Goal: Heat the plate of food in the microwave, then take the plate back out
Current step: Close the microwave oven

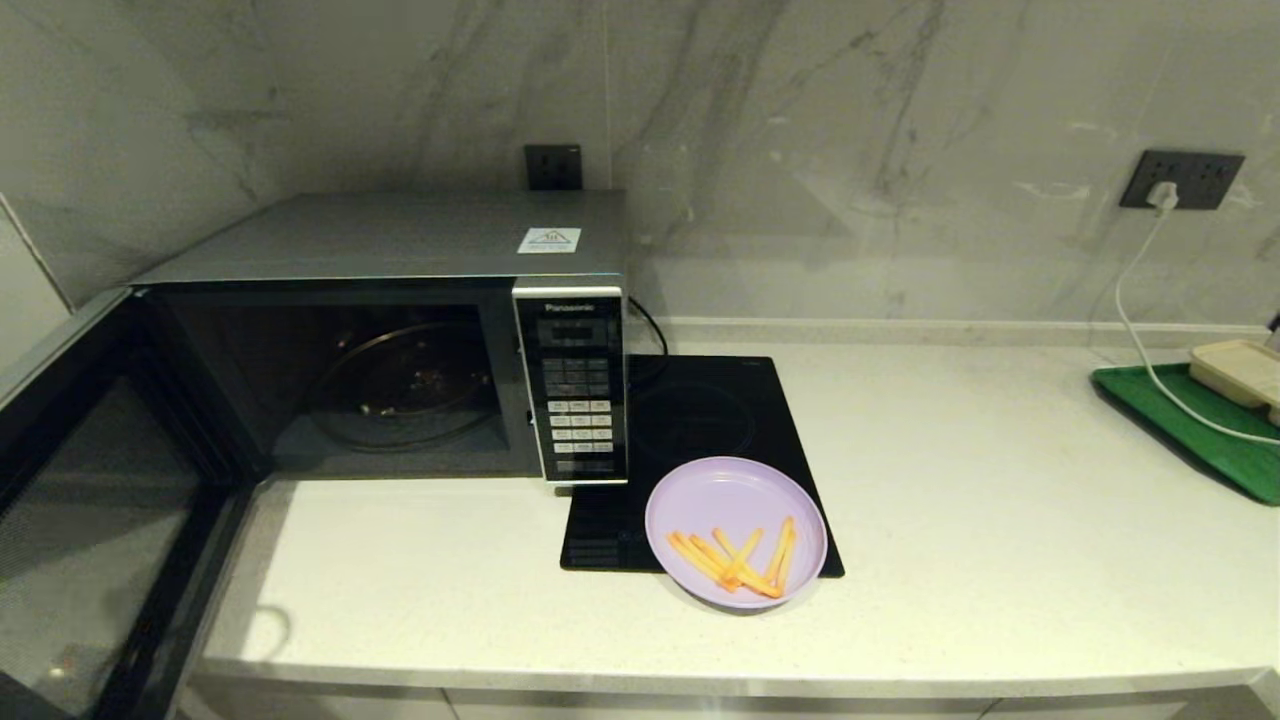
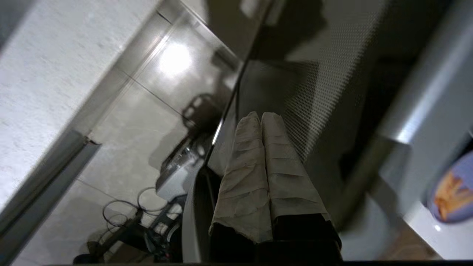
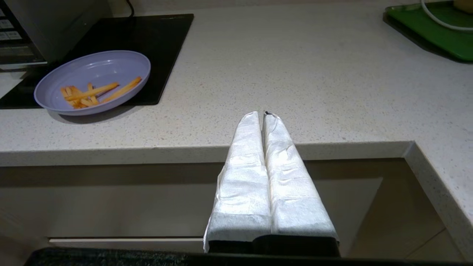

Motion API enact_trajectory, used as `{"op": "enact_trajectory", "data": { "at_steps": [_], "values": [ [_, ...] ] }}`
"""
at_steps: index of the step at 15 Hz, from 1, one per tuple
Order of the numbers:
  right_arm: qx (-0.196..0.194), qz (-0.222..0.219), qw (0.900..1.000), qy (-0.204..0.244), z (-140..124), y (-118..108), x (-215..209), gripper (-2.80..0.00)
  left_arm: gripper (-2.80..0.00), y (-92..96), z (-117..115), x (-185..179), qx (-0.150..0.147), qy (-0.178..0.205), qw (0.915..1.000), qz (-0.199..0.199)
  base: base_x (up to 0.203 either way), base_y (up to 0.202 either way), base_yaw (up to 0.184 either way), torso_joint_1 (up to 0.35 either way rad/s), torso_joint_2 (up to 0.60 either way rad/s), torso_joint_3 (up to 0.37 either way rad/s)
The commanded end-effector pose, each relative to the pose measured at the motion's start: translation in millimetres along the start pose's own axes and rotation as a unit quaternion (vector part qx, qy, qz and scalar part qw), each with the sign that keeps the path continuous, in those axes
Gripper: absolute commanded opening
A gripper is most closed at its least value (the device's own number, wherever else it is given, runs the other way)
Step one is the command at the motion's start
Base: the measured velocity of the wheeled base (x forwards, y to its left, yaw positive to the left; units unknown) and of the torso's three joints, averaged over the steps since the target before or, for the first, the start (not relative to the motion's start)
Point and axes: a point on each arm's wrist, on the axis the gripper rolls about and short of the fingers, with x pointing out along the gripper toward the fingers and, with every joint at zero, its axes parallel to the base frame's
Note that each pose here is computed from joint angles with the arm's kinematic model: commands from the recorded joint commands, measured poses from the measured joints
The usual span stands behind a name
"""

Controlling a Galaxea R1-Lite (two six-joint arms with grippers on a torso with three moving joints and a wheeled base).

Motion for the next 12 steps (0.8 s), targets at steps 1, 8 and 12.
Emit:
{"op": "enact_trajectory", "data": {
  "at_steps": [1, 8, 12],
  "values": [
    [0.0, 0.001, 1.0, 0.001, -0.5, -0.1, 0.1, -2.8, -2.8, -3.7, -1.5, -4.3, 0.005, -0.006, 1.0, -0.005, 0.0, 0.0, 0.0, 0.0, 0.0, 0.0],
    [0.0, 0.001, 1.0, 0.001, -0.5, -0.1, 0.1, -2.8, -2.8, -66.5, -35.8, -40.7, 0.049, -0.017, 0.9958, -0.075, 0.0, 0.0, 0.0, 0.0, 0.0, 0.0],
    [0.0, 0.001, 1.0, 0.001, -0.4, -0.1, 0.1, -2.8, -2.8, -106.6, -64.6, -46.3, 0.069, 0.02, 0.9897, -0.124, 0.0, 0.0, 0.0, 0.0, 0.0, 0.0]
  ]
}}
